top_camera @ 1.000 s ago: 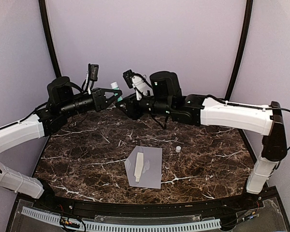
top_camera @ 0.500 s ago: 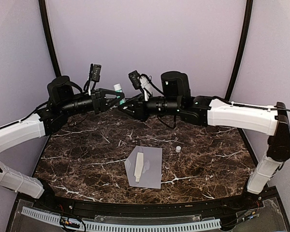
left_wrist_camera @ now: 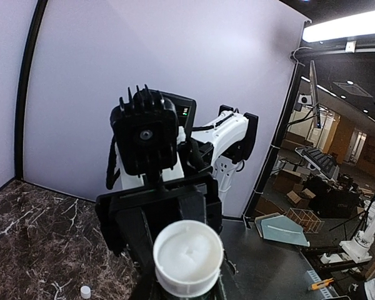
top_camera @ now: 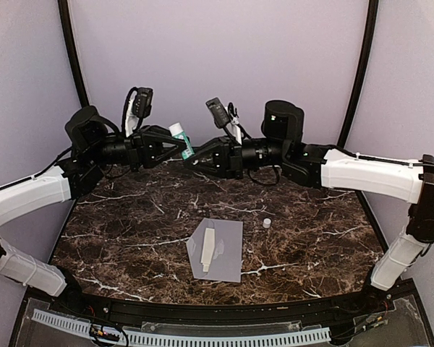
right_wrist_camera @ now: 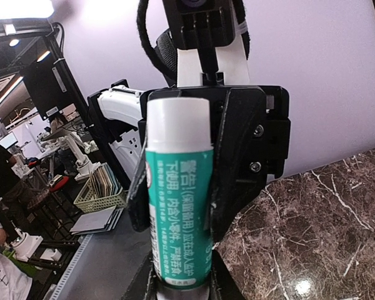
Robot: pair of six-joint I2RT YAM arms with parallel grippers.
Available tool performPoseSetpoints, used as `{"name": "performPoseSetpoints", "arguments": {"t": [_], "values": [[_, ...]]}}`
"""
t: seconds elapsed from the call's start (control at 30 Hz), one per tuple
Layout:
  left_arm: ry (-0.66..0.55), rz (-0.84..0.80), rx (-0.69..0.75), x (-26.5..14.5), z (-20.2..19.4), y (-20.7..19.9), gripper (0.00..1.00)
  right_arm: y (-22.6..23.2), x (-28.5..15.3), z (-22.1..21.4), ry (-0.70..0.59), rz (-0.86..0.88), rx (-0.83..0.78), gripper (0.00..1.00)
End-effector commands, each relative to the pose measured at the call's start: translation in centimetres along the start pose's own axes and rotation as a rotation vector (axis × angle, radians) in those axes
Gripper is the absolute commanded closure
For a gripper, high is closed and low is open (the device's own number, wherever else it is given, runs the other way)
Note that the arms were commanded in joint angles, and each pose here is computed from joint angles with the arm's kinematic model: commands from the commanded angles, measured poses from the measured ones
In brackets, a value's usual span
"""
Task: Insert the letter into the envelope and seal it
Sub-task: Unscrew the solid glue.
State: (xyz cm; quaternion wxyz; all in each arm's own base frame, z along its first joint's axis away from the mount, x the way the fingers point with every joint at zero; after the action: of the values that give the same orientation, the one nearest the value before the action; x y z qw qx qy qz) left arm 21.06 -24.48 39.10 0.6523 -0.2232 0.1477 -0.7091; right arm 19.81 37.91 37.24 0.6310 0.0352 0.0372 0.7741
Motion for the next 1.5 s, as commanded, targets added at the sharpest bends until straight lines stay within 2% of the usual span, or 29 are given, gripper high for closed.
{"name": "performPoseSetpoints", "arguments": {"t": [0.0, 0.07, 0.1, 0.2, 0.3, 0.47, 0.63, 0.77, 1.17, 1.27, 1.47], "values": [[0.04, -0.044, -0.004, -0.2, -0.2, -0.6, 1.0, -0.2, -1.6, 3.1, -0.101, -0.054, -0.085, 0.78], [0.015, -0.012, -0.001, -0.3, -0.1, -0.5, 1.0, -0.9, -2.0, 2.6, -0.078, -0.164, -0.077, 0.7], [0.004, 0.002, 0.004, -0.4, 0.0, -0.4, 1.0, -1.3, -2.3, 2.3, -0.061, -0.227, -0.07, 0.59], [-0.067, 0.092, 0.004, -0.9, 0.2, 0.0, 1.0, -1.7, -3.1, 1.3, -0.023, -0.341, -0.057, 0.41], [-0.142, 0.188, 0.004, -1.5, 0.5, 0.4, 1.0, -1.7, -3.7, 0.6, 0.007, -0.42, -0.051, 0.34], [-0.21, 0.418, -0.063, -2.2, 0.7, 2.7, 1.0, -0.8, -2.3, -1.3, 0.102, -0.547, -0.067, 0.31], [-0.201, 0.525, -0.098, -2.3, 0.2, 4.5, 1.0, -1.1, -0.4, -2.0, 0.156, -0.752, -0.077, 0.32], [-0.184, 0.515, -0.114, -2.1, 0.0, 4.8, 1.0, -2.1, 0.9, -2.5, 0.211, -0.837, -0.087, 0.33], [-0.164, 0.51, -0.127, -1.8, -0.7, 5.6, 1.0, -4.9, 3.1, -3.5, 0.303, -0.911, -0.138, 0.46], [-0.161, 0.516, -0.125, -1.8, -0.7, 5.7, 1.0, -4.8, 3.2, -3.5, 0.29, -0.897, -0.14, 0.55], [-0.15, 0.507, -0.13, -1.6, -0.8, 5.9, 1.0, -4.3, 2.8, -3.1, 0.264, -0.875, -0.146, 0.79]]}}
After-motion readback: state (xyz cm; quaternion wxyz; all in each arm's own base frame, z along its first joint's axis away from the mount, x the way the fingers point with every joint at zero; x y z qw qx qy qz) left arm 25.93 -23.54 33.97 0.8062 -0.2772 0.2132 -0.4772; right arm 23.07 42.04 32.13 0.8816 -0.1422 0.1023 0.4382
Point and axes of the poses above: each gripper's point midway between its finger pads, its own x axis out along the fingers, its own y axis along the line the jaws close on, z = x × y, the point moved 8 cm from there along -x, back along the fingers, and after that the axes turned 15 degrees about -x, right-handed, at the moved point
